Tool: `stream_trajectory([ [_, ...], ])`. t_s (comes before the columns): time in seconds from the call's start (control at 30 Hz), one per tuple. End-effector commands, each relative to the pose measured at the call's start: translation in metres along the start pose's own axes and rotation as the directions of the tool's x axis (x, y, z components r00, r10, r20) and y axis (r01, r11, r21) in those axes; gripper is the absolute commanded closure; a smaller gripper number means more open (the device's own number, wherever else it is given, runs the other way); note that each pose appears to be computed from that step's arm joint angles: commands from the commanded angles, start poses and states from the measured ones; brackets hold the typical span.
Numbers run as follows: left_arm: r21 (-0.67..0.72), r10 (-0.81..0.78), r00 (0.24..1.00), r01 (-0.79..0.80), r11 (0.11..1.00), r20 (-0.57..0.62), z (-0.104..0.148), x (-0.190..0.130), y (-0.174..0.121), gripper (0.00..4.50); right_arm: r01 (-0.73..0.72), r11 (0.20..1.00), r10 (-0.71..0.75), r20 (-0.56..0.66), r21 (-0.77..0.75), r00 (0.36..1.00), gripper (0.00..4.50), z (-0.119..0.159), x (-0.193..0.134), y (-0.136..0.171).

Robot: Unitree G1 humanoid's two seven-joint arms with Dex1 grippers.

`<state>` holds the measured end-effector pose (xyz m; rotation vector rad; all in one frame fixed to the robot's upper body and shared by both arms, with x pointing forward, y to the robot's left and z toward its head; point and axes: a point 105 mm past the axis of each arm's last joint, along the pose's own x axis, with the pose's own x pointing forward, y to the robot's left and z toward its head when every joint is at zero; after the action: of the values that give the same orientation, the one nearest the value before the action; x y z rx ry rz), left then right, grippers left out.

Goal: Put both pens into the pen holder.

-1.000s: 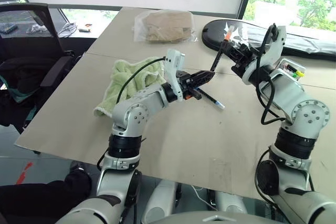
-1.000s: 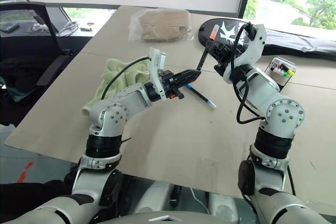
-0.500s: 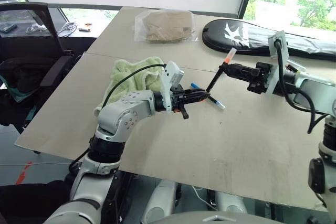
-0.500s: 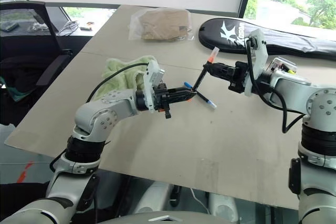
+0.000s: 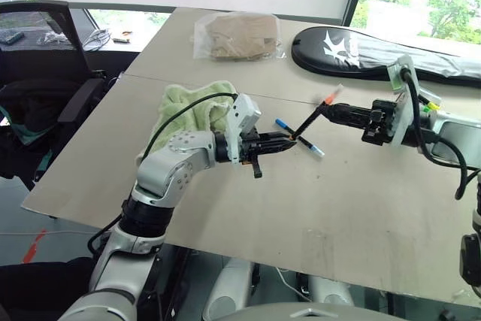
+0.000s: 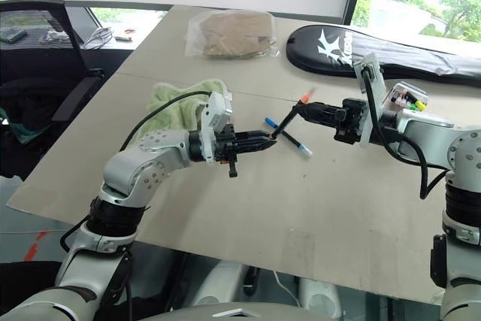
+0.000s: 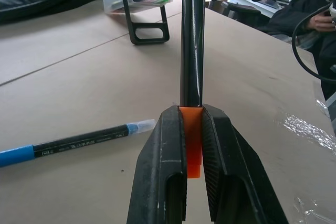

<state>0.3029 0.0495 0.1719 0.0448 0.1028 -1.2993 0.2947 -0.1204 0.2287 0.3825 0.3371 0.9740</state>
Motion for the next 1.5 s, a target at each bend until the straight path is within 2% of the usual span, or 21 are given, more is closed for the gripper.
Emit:
stream_trajectory([
  [0.03, 0.067, 0.002, 0.996, -0.008, 0.998, 0.087, 0.022, -0.005, 0.001, 4.01, 0.045, 0.999, -0.045, 0.034, -0.017, 0.998, 4.50, 0.003, -0.009, 0.000],
  [0.07, 0.077, -0.005, 0.996, -0.002, 0.997, 0.089, 0.023, -0.005, 0.000, 3.57, 0.049, 0.999, -0.048, 0.042, -0.013, 0.998, 4.50, 0.002, -0.009, 0.000],
  [0.13, 0.122, 0.006, 0.995, -0.019, 0.992, 0.104, 0.027, -0.005, 0.001, 3.30, 0.065, 0.998, -0.064, 0.071, -0.001, 0.995, 4.50, 0.003, -0.011, -0.002],
  [0.17, 0.135, 0.011, 0.994, -0.026, 0.991, 0.111, 0.028, -0.005, 0.002, 2.77, 0.073, 0.997, -0.073, 0.081, 0.004, 0.994, 4.50, 0.003, -0.012, -0.002],
  [0.23, 0.137, -0.005, 0.994, -0.010, 0.990, 0.114, 0.030, -0.005, 0.000, 2.07, 0.113, 0.994, -0.113, 0.111, 0.005, 0.987, 4.50, 0.005, -0.018, -0.007],
  [0.37, 0.146, 0.023, 0.993, -0.039, 0.989, 0.114, 0.031, -0.009, 0.005, 2.07, 0.259, 0.966, -0.252, 0.221, -0.002, 0.942, 4.50, 0.018, -0.038, -0.026],
  [0.47, 0.165, 0.047, 0.991, -0.068, 0.984, 0.128, 0.033, -0.011, 0.008, 2.07, 0.419, 0.907, -0.373, 0.381, -0.042, 0.846, 4.50, 0.045, -0.061, -0.041],
  [0.6, 0.197, 0.041, 0.980, -0.080, 0.977, 0.193, 0.043, -0.008, 0.002, 2.07, 0.681, 0.712, -0.476, 0.594, -0.173, 0.649, 4.50, 0.082, -0.094, -0.047],
  [0.7, 0.203, 0.033, 0.970, -0.084, 0.976, 0.242, 0.049, -0.001, -0.006, 2.07, 0.790, 0.515, -0.505, 0.627, -0.333, 0.593, 4.50, 0.081, -0.101, -0.050],
  [0.77, 0.194, 0.032, 0.965, -0.084, 0.977, 0.259, 0.049, 0.003, -0.009, 2.07, 0.813, 0.417, -0.507, 0.639, -0.406, 0.579, 4.50, 0.077, -0.100, -0.052],
  [0.9, 0.195, 0.019, 0.964, -0.073, 0.978, 0.266, 0.050, 0.009, -0.014, 2.07, 0.832, 0.335, -0.525, 0.645, -0.443, 0.555, 4.50, 0.066, -0.099, -0.060],
  [1.07, 0.209, 0.020, 0.964, -0.079, 0.975, 0.267, 0.052, 0.009, -0.012, 2.07, 0.830, 0.281, -0.542, 0.634, -0.482, 0.552, 4.50, 0.057, -0.096, -0.070],
  [1.5, 0.225, 0.027, 0.963, -0.090, 0.970, 0.268, 0.054, 0.008, -0.011, 2.07, 0.854, 0.118, -0.606, 0.645, -0.506, 0.466, 4.50, 0.050, -0.100, -0.112],
])
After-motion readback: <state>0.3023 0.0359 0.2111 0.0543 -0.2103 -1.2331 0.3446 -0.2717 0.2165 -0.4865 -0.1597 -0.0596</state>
